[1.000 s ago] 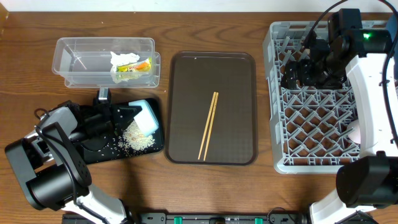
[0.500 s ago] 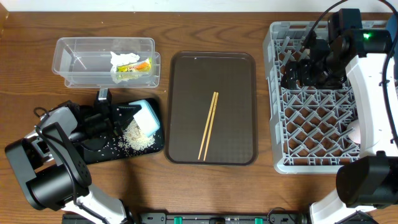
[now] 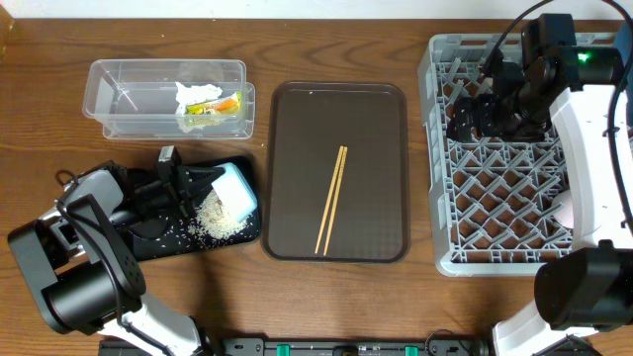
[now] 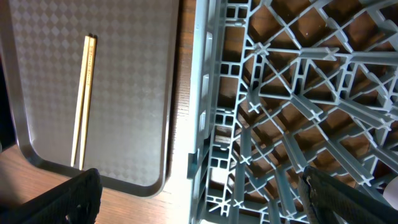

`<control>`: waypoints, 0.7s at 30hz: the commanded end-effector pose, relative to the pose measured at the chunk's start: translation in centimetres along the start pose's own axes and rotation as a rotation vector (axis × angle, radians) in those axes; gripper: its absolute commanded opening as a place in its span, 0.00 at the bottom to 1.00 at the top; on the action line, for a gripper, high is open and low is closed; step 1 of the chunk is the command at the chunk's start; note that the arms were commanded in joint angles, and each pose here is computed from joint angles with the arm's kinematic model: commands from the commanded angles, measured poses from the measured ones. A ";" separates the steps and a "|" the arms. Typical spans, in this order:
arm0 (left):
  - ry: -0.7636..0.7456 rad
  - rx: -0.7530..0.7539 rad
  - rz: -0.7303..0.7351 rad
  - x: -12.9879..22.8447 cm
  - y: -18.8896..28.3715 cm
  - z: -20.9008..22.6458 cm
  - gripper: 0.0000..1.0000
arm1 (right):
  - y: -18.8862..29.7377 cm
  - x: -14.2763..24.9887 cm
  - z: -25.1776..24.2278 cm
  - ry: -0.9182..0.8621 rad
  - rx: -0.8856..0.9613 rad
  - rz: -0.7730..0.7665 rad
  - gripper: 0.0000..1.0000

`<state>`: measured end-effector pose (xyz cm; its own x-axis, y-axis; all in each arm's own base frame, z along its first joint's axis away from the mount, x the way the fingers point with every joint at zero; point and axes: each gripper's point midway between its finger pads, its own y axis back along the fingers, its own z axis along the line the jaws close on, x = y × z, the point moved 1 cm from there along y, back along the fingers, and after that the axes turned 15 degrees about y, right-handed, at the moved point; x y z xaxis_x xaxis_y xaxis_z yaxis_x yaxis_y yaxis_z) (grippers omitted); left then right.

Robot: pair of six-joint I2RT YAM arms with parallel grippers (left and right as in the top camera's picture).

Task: Sort waste into correct bins and load items into the dishwasher rack
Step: 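Carry the bowl left and tip the rice onto the black tray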

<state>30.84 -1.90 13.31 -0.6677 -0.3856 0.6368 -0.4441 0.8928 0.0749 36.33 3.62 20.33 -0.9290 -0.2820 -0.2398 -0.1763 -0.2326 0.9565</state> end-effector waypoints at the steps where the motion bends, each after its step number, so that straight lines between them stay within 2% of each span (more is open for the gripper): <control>1: 0.054 0.028 0.007 0.1 0.1 -0.2 0.06 | -0.2 0.1 0.3 0.012 -0.004 0.006 0.99; 4: 0.040 0.028 0.004 0.0 0.2 -0.2 0.06 | -0.2 0.1 0.3 0.011 -0.004 0.006 0.99; 6: -0.024 -0.013 -0.026 -1.0 0.4 0.2 0.06 | -0.2 0.1 0.3 0.011 -0.004 0.006 0.99; 8: 0.025 -0.095 -0.081 -2.0 0.8 1.5 0.06 | -0.2 0.1 0.3 0.011 -0.004 0.006 0.99; 9: 0.062 -0.095 -0.085 -2.0 0.9 1.6 0.06 | -0.2 0.1 0.3 0.011 -0.004 0.006 0.99; 11: -0.037 0.047 -0.018 -0.8 0.8 -0.7 0.06 | -0.2 0.1 0.3 0.011 -0.004 0.007 0.99; 15: -0.085 0.005 -0.044 -1.2 1.0 -0.2 0.06 | -0.2 0.1 0.3 0.011 -0.004 0.007 0.99; 17: -0.070 0.050 -0.025 -0.6 1.1 -0.9 0.06 | -0.2 0.1 0.3 0.011 -0.004 0.009 0.99; 19: -0.170 0.044 -0.032 -0.7 1.1 -1.0 0.06 | -0.2 0.1 0.3 0.011 -0.005 0.009 0.99; 21: -0.153 0.005 -0.049 -1.1 1.2 -0.5 0.06 | -0.2 0.1 0.3 0.011 -0.004 0.008 0.99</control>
<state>31.38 -0.59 12.86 -0.7067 -0.4406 0.5535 -0.4743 0.8756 0.0915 36.28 3.61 20.32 -0.9295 -0.2820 -0.2376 -0.1741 -0.2323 0.9569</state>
